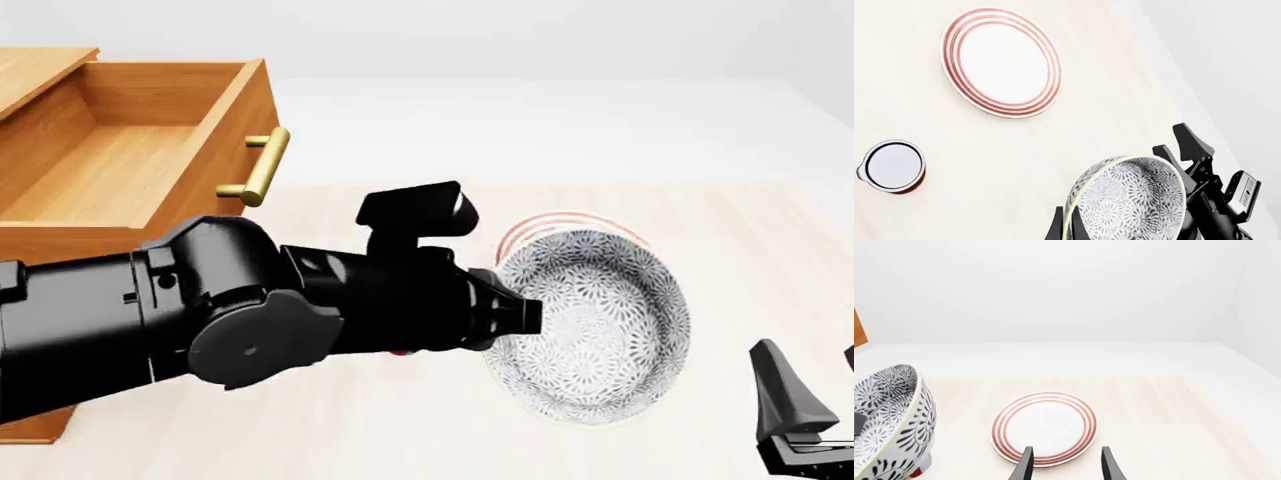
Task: Put the bowl in the top drawer of the cabinet.
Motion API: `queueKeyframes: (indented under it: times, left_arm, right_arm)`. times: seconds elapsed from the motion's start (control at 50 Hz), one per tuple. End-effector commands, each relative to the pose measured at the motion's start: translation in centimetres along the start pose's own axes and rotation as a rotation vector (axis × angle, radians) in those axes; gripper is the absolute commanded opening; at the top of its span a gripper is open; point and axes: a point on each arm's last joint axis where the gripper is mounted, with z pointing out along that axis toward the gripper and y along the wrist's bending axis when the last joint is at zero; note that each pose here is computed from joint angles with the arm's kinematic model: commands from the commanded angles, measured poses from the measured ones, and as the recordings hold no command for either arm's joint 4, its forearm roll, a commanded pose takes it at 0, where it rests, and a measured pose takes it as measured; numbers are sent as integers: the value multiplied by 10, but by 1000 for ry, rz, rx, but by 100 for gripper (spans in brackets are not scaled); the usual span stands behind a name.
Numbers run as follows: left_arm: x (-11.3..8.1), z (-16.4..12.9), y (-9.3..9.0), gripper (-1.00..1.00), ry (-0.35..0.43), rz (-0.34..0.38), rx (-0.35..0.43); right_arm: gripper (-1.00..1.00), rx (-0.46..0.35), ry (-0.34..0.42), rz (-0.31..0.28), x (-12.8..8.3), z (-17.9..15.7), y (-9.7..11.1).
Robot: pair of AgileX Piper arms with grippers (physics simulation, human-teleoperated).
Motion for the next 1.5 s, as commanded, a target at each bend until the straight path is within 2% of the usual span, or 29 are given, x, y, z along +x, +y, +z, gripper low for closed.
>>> queueKeyframes:
  times: [0.02,0.7,1.14,1.28,1.5]
  left_arm:
    - [-19,-22,-1,-100,-42,14,0]
    - [-52,-54,-4,-100,-105,32,-21]
    - [-81,-81,-4,-100,-167,36,-45]
    - [-96,-97,-5,-100,-198,33,-61]
    - [-110,-107,-1,-100,-231,21,-86]
  right_arm:
    - [100,0,0,0,0,0,0]
    - [100,0,0,-1,5,-1,0]
    - [100,0,0,0,6,-1,0]
    - [100,0,0,0,6,-1,0]
    - [100,0,0,0,6,-1,0]
